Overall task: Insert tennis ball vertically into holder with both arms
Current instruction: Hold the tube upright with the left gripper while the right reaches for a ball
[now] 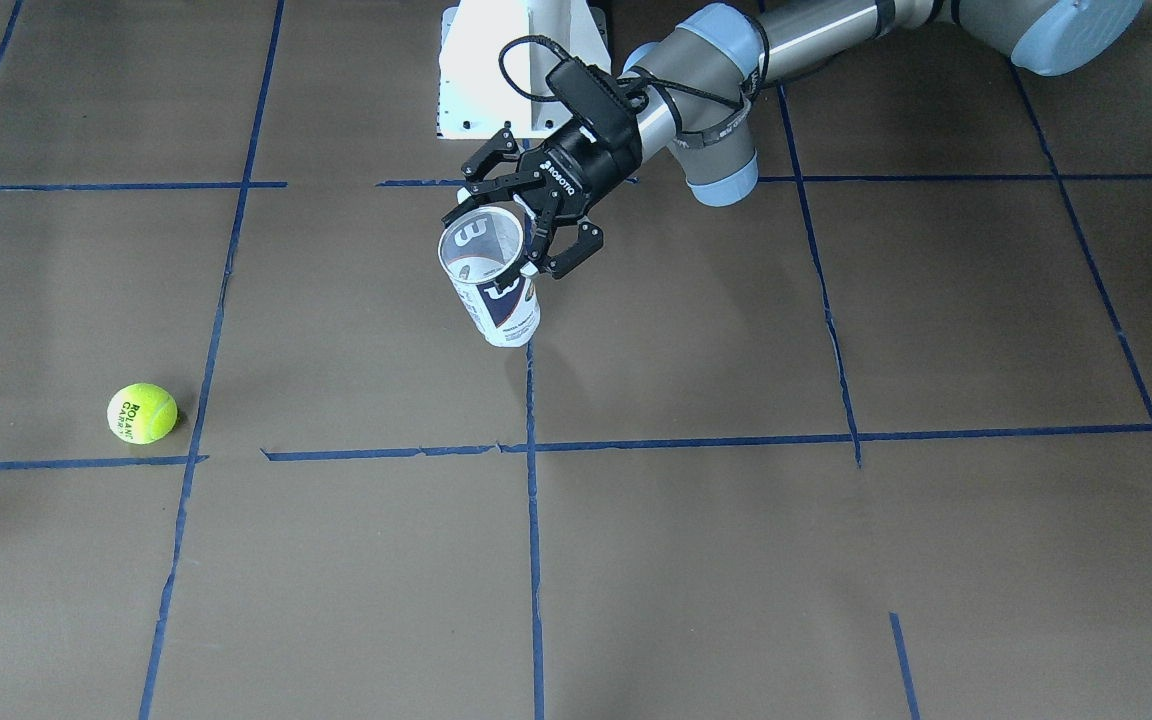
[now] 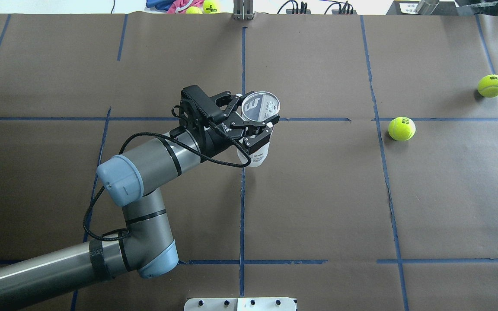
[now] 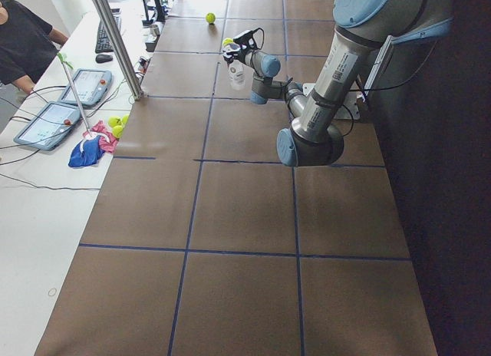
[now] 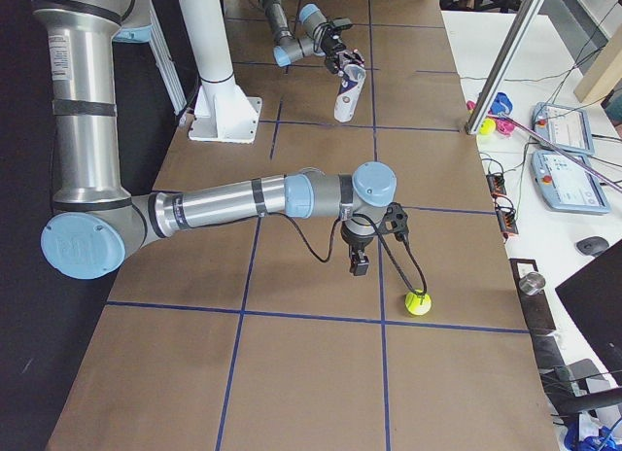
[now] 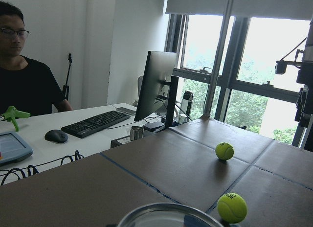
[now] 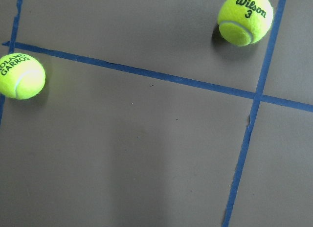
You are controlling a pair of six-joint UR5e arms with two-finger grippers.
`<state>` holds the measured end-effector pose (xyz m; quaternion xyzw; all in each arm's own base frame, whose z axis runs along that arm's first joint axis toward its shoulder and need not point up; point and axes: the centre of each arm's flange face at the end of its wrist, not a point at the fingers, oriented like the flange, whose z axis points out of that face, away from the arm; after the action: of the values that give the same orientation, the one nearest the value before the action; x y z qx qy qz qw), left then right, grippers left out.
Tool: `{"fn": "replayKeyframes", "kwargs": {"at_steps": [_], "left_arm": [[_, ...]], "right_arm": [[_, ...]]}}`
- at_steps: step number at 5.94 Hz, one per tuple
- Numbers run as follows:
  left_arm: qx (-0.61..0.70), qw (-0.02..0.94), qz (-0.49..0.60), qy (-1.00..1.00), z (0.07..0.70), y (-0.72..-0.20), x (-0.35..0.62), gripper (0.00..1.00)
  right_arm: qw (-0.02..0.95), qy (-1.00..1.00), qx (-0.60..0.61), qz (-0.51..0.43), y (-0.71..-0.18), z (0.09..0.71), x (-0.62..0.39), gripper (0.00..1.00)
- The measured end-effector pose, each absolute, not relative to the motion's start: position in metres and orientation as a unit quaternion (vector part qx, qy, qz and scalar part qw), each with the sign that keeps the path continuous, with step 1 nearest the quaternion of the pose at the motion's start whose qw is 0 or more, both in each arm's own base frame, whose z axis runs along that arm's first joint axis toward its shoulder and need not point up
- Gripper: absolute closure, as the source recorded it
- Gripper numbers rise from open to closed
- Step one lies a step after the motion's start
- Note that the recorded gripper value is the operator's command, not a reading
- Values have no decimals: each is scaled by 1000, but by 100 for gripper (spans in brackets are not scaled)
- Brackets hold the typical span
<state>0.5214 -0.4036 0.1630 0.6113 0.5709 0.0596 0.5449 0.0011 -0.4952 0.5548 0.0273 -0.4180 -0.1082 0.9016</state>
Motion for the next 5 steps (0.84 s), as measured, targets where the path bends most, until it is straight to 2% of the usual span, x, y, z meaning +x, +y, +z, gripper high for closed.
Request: {"fn": "replayKeyframes", "kwargs": {"at_steps": [2,5], "left_arm": [[612,538,50,578,177,-394,533,26],[614,523,45,590,204,-389,542,23]], "right_arm": [[897,-429,25,-104,-513,525,-26,0],[888,-433,38,-152,-539,476,-87,0]]}}
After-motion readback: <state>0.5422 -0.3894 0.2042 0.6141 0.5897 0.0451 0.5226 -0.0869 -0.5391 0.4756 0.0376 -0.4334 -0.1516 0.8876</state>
